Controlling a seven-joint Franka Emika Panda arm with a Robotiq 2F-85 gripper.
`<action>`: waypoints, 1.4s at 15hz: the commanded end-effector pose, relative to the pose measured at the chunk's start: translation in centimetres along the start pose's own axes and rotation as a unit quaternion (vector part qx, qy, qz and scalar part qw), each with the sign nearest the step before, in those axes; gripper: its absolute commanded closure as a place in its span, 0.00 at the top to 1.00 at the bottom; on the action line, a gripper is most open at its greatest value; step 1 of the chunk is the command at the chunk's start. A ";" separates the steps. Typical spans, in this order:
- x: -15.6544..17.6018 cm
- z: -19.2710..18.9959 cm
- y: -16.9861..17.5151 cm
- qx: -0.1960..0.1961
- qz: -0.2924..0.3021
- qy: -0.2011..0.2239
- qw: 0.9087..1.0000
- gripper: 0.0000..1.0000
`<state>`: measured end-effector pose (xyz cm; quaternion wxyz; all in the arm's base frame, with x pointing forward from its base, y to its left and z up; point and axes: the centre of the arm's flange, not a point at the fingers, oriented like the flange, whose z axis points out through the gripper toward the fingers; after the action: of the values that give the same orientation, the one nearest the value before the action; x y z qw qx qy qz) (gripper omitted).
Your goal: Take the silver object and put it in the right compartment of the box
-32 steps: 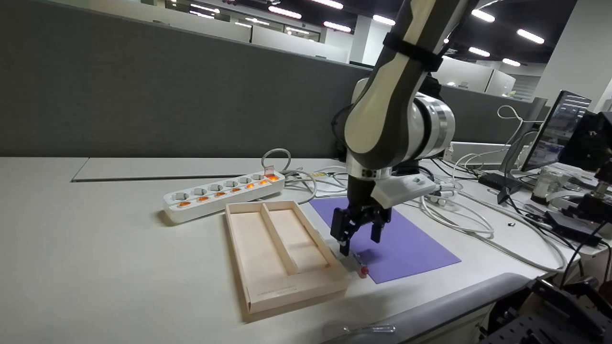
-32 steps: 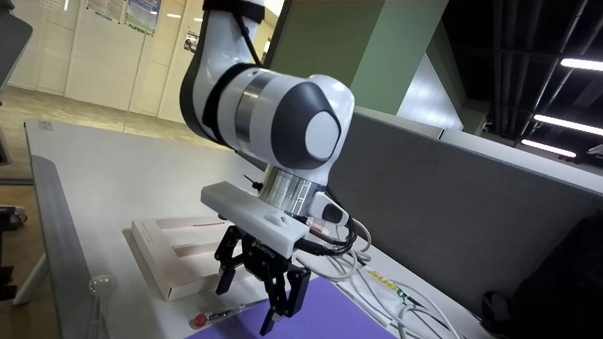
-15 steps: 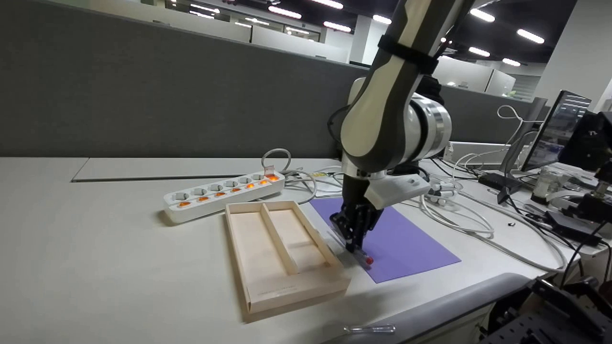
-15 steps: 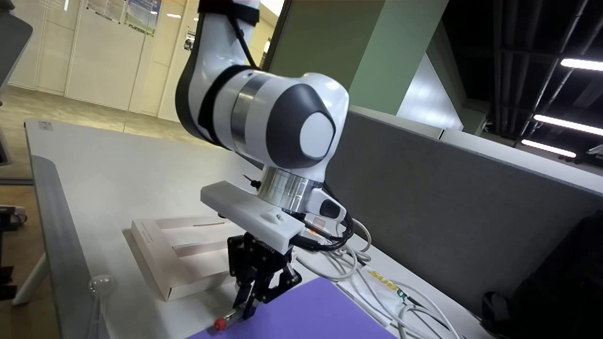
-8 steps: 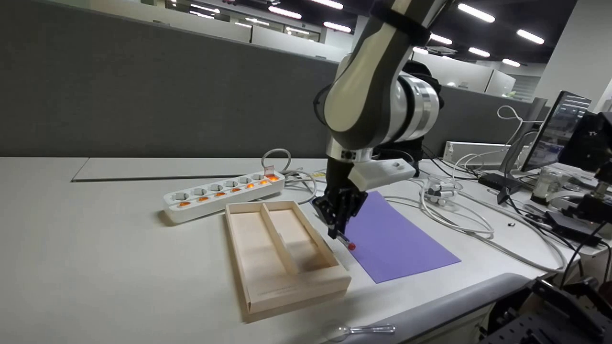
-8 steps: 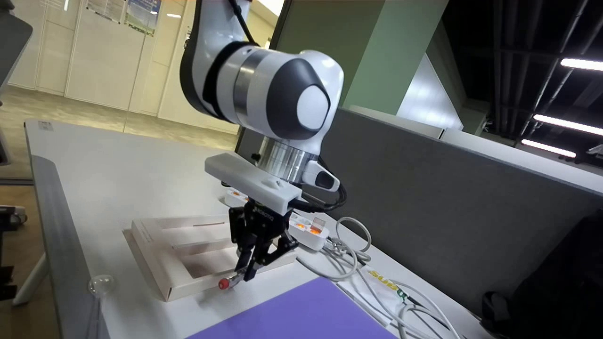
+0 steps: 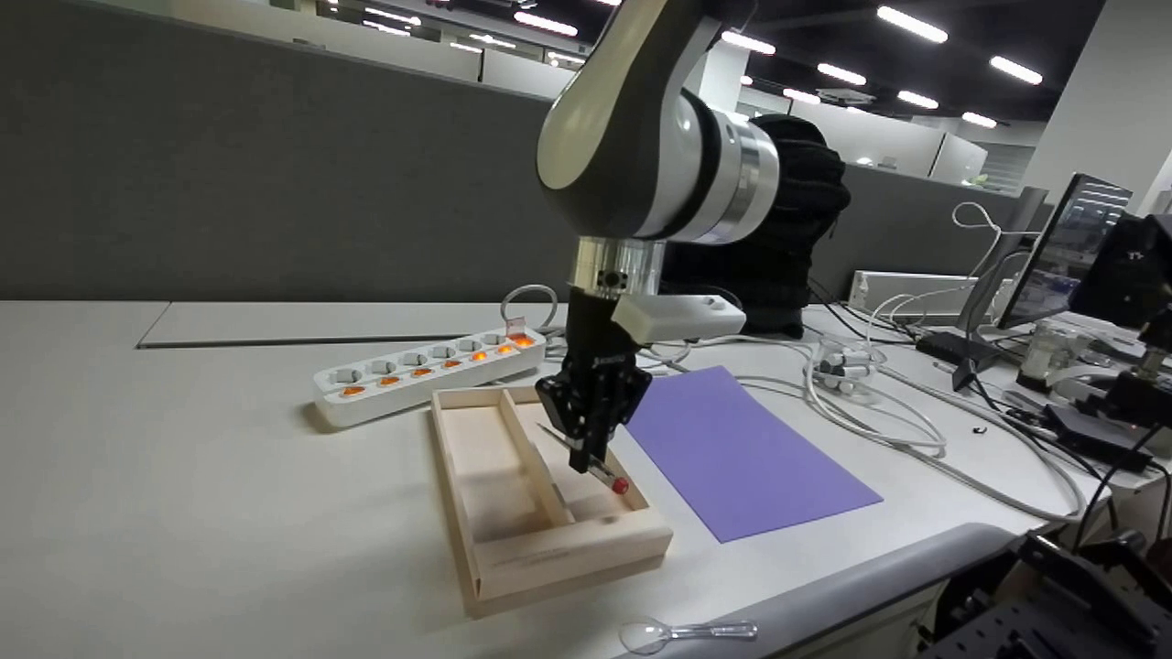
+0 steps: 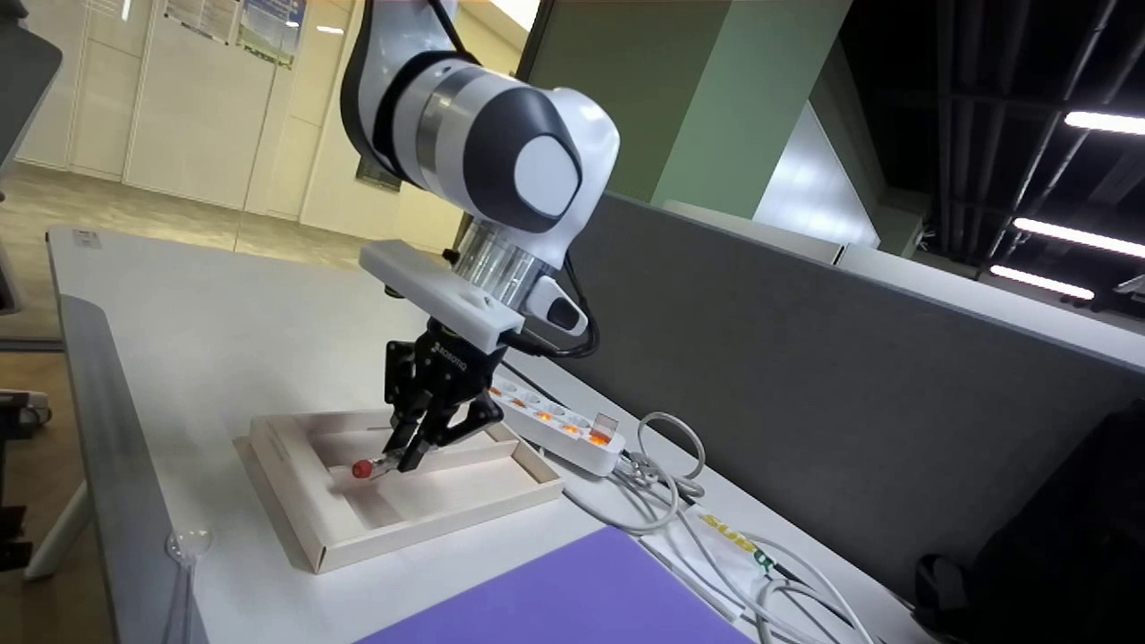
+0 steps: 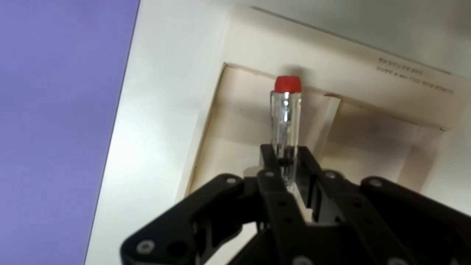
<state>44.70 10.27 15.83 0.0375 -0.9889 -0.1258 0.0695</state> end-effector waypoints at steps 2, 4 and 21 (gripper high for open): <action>0.1 -0.6 0.2 0.011 0.046 -0.026 0.999 0.05; -0.3 -0.3 0.4 0.017 0.067 -0.042 0.997 0.05; -0.2 3.0 3.2 0.023 0.145 -0.111 0.983 0.50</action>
<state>43.97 7.35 12.49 0.0354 -0.9848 -0.0046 0.1703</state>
